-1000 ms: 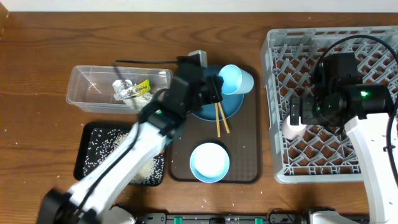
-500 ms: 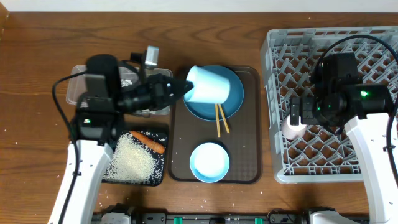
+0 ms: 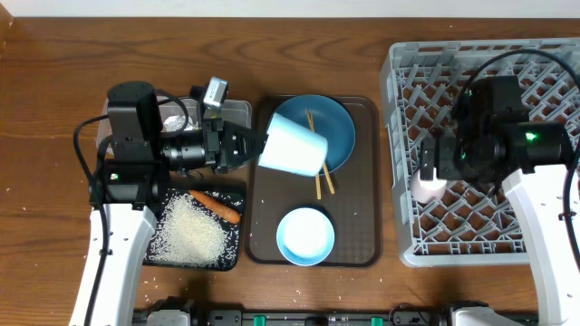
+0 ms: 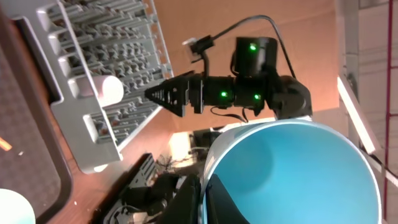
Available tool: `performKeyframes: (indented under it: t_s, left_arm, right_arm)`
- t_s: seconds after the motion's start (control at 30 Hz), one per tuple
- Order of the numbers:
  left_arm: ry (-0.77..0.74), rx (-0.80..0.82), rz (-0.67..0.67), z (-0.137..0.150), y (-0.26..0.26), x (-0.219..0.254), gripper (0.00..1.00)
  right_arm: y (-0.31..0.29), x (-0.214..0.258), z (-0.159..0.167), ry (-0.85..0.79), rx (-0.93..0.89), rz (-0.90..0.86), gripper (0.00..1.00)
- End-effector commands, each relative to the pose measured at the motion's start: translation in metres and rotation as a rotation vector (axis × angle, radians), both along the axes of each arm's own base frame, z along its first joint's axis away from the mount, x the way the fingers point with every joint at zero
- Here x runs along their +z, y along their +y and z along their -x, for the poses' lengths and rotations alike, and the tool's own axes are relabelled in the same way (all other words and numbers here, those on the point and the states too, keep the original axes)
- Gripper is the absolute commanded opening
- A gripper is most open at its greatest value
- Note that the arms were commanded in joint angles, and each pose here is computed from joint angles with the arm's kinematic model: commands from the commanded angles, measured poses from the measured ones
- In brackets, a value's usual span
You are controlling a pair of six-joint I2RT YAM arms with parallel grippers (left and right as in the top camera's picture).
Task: Sort waste into correct bins and load items into the dishwasher rack
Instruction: 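Lift the light-blue cup with the left gripper and hold it up, then reach the right gripper to the held light-blue cup and grasp it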
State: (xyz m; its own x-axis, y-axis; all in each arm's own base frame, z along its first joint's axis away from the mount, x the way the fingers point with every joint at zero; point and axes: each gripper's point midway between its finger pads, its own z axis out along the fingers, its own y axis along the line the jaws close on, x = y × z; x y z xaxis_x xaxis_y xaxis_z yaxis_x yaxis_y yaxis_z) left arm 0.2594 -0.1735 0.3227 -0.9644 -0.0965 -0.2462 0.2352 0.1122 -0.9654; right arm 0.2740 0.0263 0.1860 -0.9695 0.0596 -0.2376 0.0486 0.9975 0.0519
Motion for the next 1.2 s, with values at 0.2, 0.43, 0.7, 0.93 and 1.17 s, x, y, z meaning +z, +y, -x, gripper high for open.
performKeyframes:
  t_s: [0.2,0.43,0.7,0.93,1.17]
  left_arm:
    - [-0.083,-0.084,0.047,0.015,-0.001,0.014,0.06]
    - [-0.059,-0.096,0.052,0.019,-0.002,0.013,0.06]
    - [-0.062,-0.171,0.053,0.032,-0.02,0.013,0.06]
    - [-0.068,-0.235,0.045,0.045,-0.038,0.012,0.06]
    - [-0.072,-0.159,-0.012,0.032,-0.04,0.002,0.06]
  right_arm:
    - [0.07,0.033,0.013,-0.075,0.317,-0.4,0.95]
    - [0.074,0.096,0.034,-0.326,0.383,-0.533,0.91]
    - [0.083,0.145,0.074,-0.54,0.466,-0.567,0.99]
    - [0.111,0.178,0.106,-0.644,0.665,-0.737,0.99]
    - [0.126,0.186,0.12,-0.649,0.788,-0.832,0.99]
